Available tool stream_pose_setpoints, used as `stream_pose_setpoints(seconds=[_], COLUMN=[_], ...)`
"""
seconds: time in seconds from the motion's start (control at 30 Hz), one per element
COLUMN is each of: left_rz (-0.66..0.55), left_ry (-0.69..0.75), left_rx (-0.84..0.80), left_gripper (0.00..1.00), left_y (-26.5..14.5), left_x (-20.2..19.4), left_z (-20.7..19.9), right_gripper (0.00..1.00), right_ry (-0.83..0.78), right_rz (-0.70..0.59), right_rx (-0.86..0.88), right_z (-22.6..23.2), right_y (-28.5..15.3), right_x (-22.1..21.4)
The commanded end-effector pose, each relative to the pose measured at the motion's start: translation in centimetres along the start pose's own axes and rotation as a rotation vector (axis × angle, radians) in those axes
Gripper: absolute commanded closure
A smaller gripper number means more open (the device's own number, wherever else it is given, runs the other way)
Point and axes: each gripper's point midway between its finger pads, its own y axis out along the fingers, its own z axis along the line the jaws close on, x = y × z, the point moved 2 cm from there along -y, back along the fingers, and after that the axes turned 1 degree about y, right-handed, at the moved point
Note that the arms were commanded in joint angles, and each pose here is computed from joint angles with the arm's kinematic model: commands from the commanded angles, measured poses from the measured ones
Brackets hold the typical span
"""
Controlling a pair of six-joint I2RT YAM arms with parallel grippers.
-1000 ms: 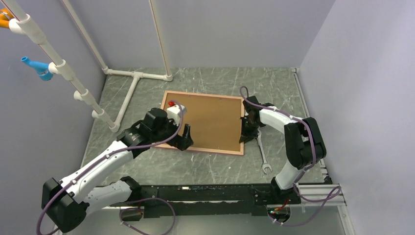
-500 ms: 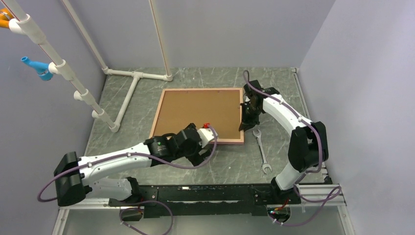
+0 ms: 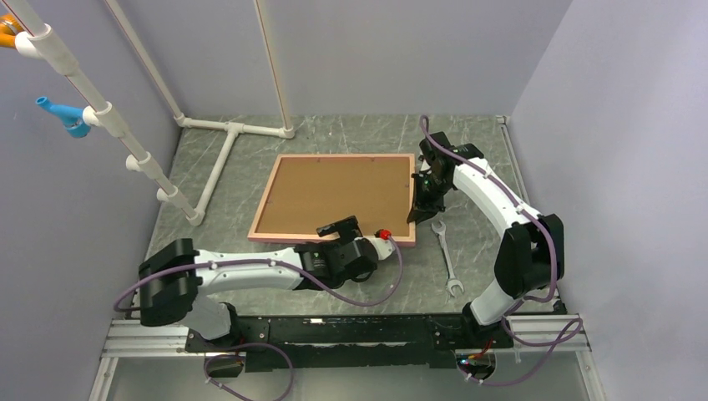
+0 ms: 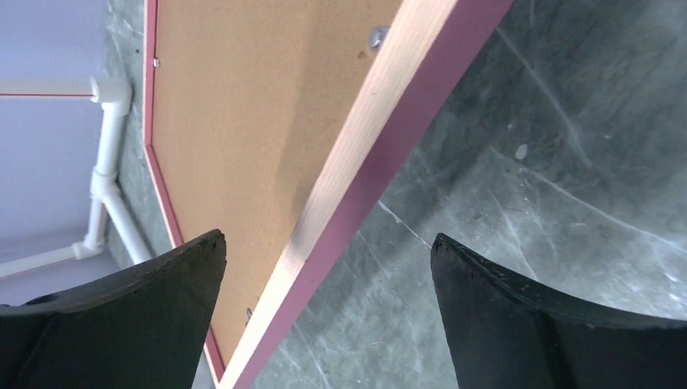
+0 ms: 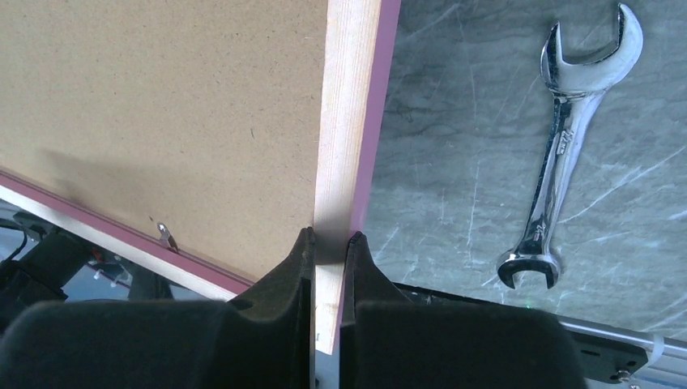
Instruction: Put the photo into the frame
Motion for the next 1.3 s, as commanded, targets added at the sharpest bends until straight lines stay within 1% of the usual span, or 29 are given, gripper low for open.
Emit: stream_pose_setpoints(seconds=[0.0, 0.1, 0.17, 0.2, 0.23, 0.3, 0.33, 0.4, 0.5, 0.53, 0.63, 0.7, 0.77, 0.8, 0.93, 0.97, 1.0, 1.07, 1.23, 1.27], left_rz=[-0.007, 0.006, 0.007, 0.009, 0.01, 0.015, 0.02, 0.026, 0.038, 0.04, 0.035, 0.023, 0.013, 0.009, 0.006, 0.008, 0.004, -0.005, -0.045, -0.056], left_ry=[0.057, 0.075, 0.077, 0.082, 0.084, 0.09, 0.097, 0.113, 0.146, 0.151, 0.154, 0.147, 0.142, 0.14, 0.137, 0.138, 0.135, 0.123, 0.054, 0.038], left_rx=[0.114, 0.149, 0.174, 0.186, 0.194, 0.201, 0.201, 0.208, 0.222, 0.227, 0.228, 0.228, 0.231, 0.233, 0.248, 0.25, 0.249, 0.247, 0.221, 0.215], left_gripper=[0.01, 0.01, 0.03, 0.06, 0.12, 0.27, 0.32, 0.37, 0.41, 0.44, 0.57, 0.65, 0.79, 0.84, 0.96, 0.98, 0.99, 1.0, 1.0, 1.0], left_y=[0.7, 1.1, 1.3, 1.3, 1.4, 1.5, 1.6, 1.8, 1.9, 1.9, 1.7, 1.5, 1.2, 1.1, 0.6, 0.5, 0.3, -0.1, -2.4, -3.0], left_x=[1.6, 1.6, 1.8, 1.8, 1.9, 2.1, 2.1, 2.2, 2.1, 2.1, 2.0, 2.1, 2.2, 2.2, 2.2, 2.2, 2.3, 2.5, 3.5, 3.7], left_z=[1.5, 1.7, 2.0, 2.2, 2.3, 2.5, 2.6, 2.7, 2.8, 2.9, 3.1, 3.3, 3.5, 3.6, 4.2, 4.3, 4.4, 4.7, 6.1, 6.4], right_gripper=[1.0, 1.0, 1.0, 1.0, 1.0, 1.0, 1.0, 1.0, 1.0, 1.0, 1.0, 0.97, 0.95, 0.95, 0.91, 0.88, 0.81, 0.72, 0.5, 0.42], right_ry=[-0.049, -0.05, -0.051, -0.051, -0.053, -0.052, -0.053, -0.055, -0.057, -0.059, -0.063, -0.07, -0.075, -0.077, -0.09, -0.096, -0.101, -0.121, -0.224, -0.249], right_rz=[-0.067, -0.066, -0.063, -0.063, -0.064, -0.062, -0.061, -0.064, -0.078, -0.086, -0.117, -0.137, -0.158, -0.166, -0.223, -0.247, -0.273, -0.341, -0.604, -0.662], right_rx=[0.17, 0.181, 0.186, 0.187, 0.187, 0.19, 0.191, 0.193, 0.195, 0.197, 0.204, 0.215, 0.231, 0.24, 0.264, 0.27, 0.276, 0.291, 0.393, 0.419], right_z=[3.3, 3.5, 3.6, 3.6, 3.6, 3.5, 3.5, 3.6, 3.6, 3.6, 3.8, 4.1, 4.4, 4.6, 5.2, 5.4, 5.6, 6.0, 7.7, 8.1], right_y=[-4.2, -4.4, -4.5, -4.5, -4.5, -4.5, -4.5, -4.6, -4.8, -4.9, -5.4, -5.8, -6.2, -6.4, -7.6, -8.0, -8.5, -9.9, -15.5, -16.7], right_x=[0.3, 0.2, 0.1, 0.1, 0.1, 0.0, -0.1, -0.1, 0.0, 0.1, 0.5, 0.7, 1.0, 1.1, 1.9, 2.2, 2.5, 3.2, 4.5, 4.6])
